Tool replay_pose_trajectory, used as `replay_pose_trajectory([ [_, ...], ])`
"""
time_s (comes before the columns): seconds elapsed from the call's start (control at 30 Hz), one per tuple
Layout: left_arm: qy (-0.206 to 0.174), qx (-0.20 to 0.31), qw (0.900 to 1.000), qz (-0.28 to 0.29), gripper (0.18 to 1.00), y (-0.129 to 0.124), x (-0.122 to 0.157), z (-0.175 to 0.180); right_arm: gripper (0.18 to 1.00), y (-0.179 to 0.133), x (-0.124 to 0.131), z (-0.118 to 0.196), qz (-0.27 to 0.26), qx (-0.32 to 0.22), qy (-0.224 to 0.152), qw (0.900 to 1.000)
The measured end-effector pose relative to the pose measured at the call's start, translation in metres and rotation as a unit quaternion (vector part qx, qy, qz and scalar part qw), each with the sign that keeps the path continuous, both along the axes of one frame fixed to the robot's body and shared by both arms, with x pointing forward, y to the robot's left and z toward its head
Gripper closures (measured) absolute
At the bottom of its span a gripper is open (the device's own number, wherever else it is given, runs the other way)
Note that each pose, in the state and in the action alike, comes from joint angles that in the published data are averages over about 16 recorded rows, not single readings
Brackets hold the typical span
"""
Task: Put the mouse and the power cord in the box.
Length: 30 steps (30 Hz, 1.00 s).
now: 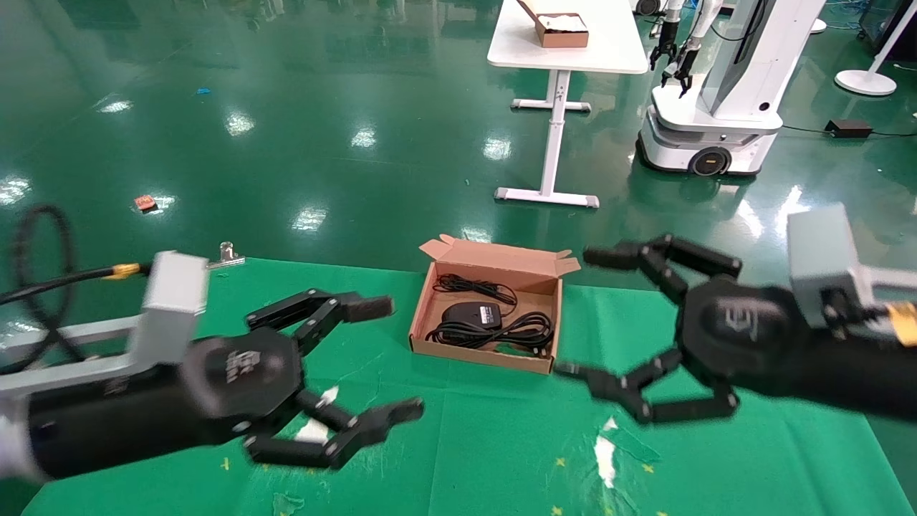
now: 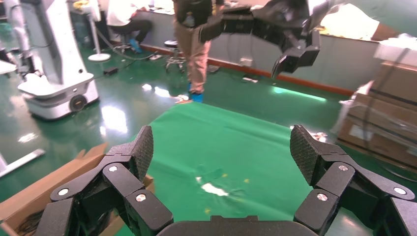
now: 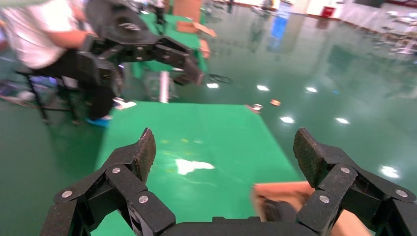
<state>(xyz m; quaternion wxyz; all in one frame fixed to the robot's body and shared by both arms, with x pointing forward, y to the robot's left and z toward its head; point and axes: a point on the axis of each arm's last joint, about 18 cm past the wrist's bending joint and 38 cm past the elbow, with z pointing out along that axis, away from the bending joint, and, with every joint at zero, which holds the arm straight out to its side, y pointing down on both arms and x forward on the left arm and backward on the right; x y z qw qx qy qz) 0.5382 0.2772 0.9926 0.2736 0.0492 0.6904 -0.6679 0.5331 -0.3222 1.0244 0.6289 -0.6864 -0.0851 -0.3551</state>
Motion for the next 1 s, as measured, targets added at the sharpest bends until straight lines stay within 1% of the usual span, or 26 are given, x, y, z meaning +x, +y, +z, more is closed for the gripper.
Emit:
replay_pose_trajectory([
  [0.23, -0.007, 0.018, 0.9992, -0.034, 0.184, 0.015, -0.040, 0.000, 0.178, 0.012, -0.034, -0.020, 0.054, -0.002, 0.043, 0.998],
  [0.43, -0.012, 0.032, 0.9980, -0.053, 0.184, 0.022, -0.062, -0.001, 0.178, 0.020, -0.056, -0.031, 0.088, -0.007, 0.069, 0.994],
  [0.7, -0.013, 0.038, 0.9974, -0.059, 0.184, 0.024, -0.070, -0.001, 0.178, 0.023, -0.066, -0.036, 0.102, -0.010, 0.080, 0.992],
  [1.0, -0.012, 0.035, 0.9977, -0.056, 0.184, 0.024, -0.066, -0.001, 0.178, 0.021, -0.061, -0.034, 0.096, -0.008, 0.076, 0.992],
])
